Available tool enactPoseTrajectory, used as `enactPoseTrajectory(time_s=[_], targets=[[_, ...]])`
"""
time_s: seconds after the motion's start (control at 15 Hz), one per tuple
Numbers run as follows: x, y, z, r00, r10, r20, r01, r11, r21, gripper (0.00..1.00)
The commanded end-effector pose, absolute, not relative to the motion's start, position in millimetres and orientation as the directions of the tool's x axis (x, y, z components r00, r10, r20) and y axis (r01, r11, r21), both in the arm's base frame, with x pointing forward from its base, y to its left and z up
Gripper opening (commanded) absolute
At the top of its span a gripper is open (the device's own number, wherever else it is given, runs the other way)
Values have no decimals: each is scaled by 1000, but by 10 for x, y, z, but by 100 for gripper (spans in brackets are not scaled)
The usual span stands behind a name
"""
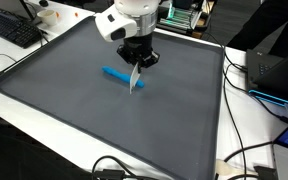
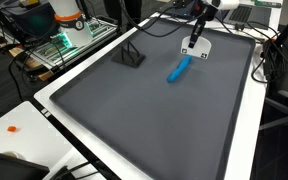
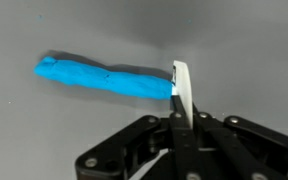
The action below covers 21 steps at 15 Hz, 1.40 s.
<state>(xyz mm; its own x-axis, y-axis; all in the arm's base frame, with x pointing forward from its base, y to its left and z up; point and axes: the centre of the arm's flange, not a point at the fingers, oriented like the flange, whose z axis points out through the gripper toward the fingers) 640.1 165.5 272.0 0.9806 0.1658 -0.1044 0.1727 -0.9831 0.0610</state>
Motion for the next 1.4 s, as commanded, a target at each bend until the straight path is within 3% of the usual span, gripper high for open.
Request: enactPoseTrajectory(time_s=[0.0, 1.33], targets=[[6486, 1703, 2598, 980, 168, -102, 177, -980, 87, 1], [6399, 1713, 2262, 975, 180, -133, 196, -973, 121, 1]])
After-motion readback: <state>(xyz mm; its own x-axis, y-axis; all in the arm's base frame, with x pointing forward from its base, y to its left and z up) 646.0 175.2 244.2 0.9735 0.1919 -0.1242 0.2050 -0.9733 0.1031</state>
